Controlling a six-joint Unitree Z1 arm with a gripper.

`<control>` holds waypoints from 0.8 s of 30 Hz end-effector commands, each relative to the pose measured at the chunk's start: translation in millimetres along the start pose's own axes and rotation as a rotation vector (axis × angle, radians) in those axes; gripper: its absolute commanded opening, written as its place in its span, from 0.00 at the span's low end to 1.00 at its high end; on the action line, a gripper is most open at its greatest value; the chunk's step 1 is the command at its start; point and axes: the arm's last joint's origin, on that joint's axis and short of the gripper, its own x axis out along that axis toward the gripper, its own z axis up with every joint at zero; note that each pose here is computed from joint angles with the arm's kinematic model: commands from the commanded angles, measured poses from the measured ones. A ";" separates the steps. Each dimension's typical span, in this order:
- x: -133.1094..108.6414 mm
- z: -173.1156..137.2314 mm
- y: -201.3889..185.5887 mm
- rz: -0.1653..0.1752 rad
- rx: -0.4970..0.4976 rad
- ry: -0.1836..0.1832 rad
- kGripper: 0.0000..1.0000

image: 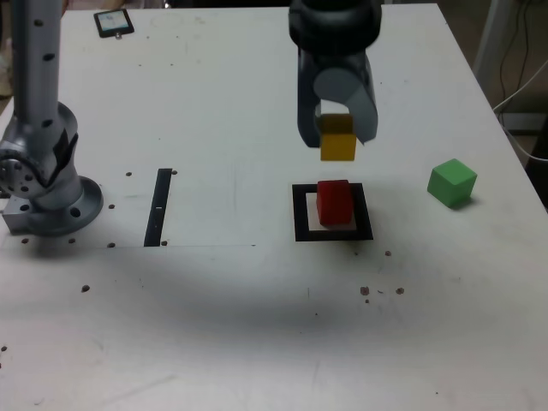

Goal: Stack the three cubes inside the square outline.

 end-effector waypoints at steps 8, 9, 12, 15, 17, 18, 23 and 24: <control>17.9 1.9 -3.0 -0.007 -0.004 0.024 0.18; 20.1 1.8 -3.2 -0.008 -0.005 0.024 0.18; 24.7 0.6 -3.8 -0.014 -0.007 0.024 0.18; 25.1 -1.4 -4.1 -0.020 -0.006 0.026 0.18; 25.6 -2.5 -4.6 -0.027 -0.006 0.029 0.18; 26.4 -2.8 -5.0 -0.030 -0.005 0.030 0.18; 32.5 -2.3 -6.8 -0.042 -0.004 0.032 0.18; 33.1 -2.0 -6.9 -0.042 -0.004 0.031 0.18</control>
